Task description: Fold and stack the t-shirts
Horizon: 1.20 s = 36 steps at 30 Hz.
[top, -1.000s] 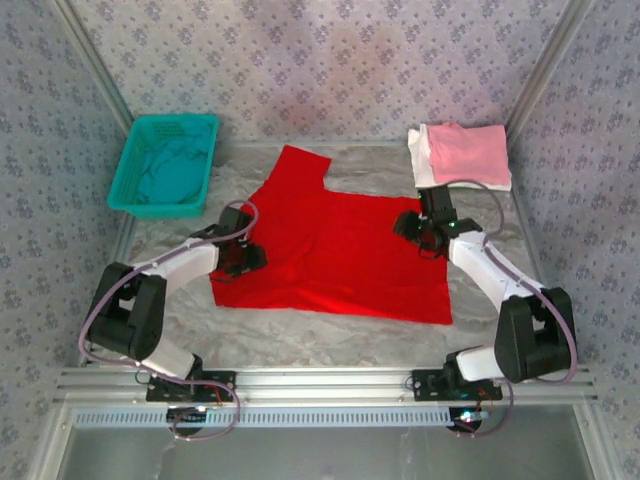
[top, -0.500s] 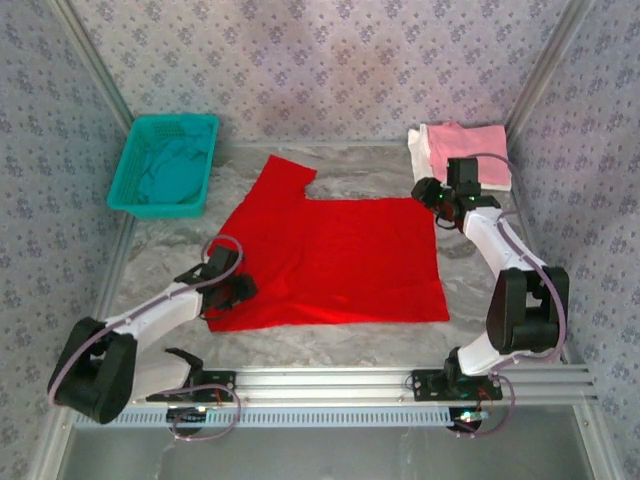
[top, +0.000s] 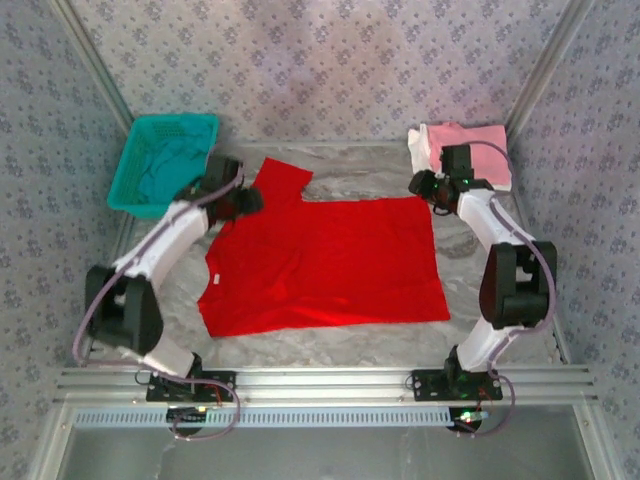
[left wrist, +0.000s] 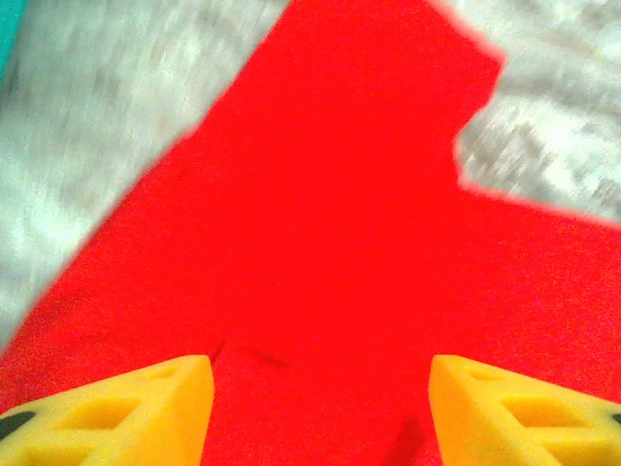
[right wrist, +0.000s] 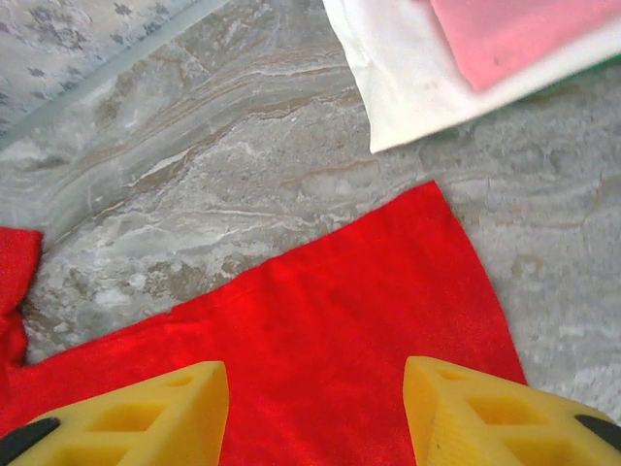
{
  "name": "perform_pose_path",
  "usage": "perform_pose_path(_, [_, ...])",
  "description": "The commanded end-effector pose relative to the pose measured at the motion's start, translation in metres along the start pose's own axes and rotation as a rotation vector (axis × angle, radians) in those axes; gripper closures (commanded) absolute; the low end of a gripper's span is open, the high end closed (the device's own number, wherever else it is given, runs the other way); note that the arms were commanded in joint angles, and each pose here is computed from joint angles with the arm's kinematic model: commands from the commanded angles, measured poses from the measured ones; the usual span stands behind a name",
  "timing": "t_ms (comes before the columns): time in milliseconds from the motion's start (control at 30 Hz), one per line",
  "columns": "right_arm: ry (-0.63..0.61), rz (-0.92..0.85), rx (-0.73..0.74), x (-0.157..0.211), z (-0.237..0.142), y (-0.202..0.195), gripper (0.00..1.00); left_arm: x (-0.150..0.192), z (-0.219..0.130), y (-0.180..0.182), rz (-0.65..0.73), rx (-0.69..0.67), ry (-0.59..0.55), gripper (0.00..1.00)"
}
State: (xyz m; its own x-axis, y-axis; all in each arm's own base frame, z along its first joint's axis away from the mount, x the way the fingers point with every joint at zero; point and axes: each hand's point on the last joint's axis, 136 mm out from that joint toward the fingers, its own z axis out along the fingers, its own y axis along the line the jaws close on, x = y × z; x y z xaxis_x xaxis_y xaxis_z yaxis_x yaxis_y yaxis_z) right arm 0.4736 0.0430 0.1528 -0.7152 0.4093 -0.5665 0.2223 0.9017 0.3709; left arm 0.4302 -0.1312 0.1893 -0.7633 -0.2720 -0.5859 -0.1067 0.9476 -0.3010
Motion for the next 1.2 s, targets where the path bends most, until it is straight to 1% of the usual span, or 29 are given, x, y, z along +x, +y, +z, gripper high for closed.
perform_pose_path(0, [0.12, -0.122, 0.079, 0.008, 0.017, -0.001, 0.48, -0.043, 0.036, -0.012, 0.165, -0.016, 0.032, 0.38])
perform_pose_path(100, [0.196, -0.154, 0.117, 0.017, 0.026, -0.003, 0.48, -0.076, 0.071, -0.024, 0.219, -0.024, 0.028, 0.37])
perform_pose_path(167, [0.183, -0.153, 0.102, 0.014, 0.03, 0.0, 0.49, -0.094, 0.094, -0.03, 0.223, -0.023, 0.043, 0.36])
perform_pose_path(200, [0.16, -0.157, 0.092, 0.01, 0.032, 0.003, 0.49, -0.096, 0.111, -0.029, 0.225, -0.028, 0.061, 0.36])
perform_pose_path(300, [0.139, -0.165, 0.054, 0.008, 0.034, 0.012, 0.48, -0.108, 0.145, -0.032, 0.197, -0.013, 0.06, 0.34])
perform_pose_path(433, [0.142, -0.171, 0.013, 0.011, 0.036, 0.022, 0.49, -0.119, 0.182, -0.028, 0.112, 0.052, 0.012, 0.33])
perform_pose_path(567, [0.152, -0.179, -0.031, 0.018, 0.035, 0.031, 0.49, -0.114, 0.219, -0.019, 0.059, 0.082, 0.0, 0.33])
perform_pose_path(800, [0.178, -0.16, -0.116, 0.036, 0.034, 0.039, 0.49, -0.103, 0.249, -0.015, 0.042, 0.104, -0.003, 0.32])
perform_pose_path(833, [0.179, -0.156, -0.129, 0.038, 0.034, 0.039, 0.49, -0.107, 0.252, -0.019, 0.041, 0.122, -0.023, 0.31])
perform_pose_path(1000, [0.184, -0.124, -0.185, 0.044, 0.03, 0.041, 0.5, -0.101, 0.267, -0.022, -0.045, 0.2, -0.006, 0.32])
perform_pose_path(1167, [0.185, -0.096, -0.241, 0.046, 0.024, 0.043, 0.5, -0.095, 0.282, -0.02, -0.103, 0.229, 0.0, 0.34])
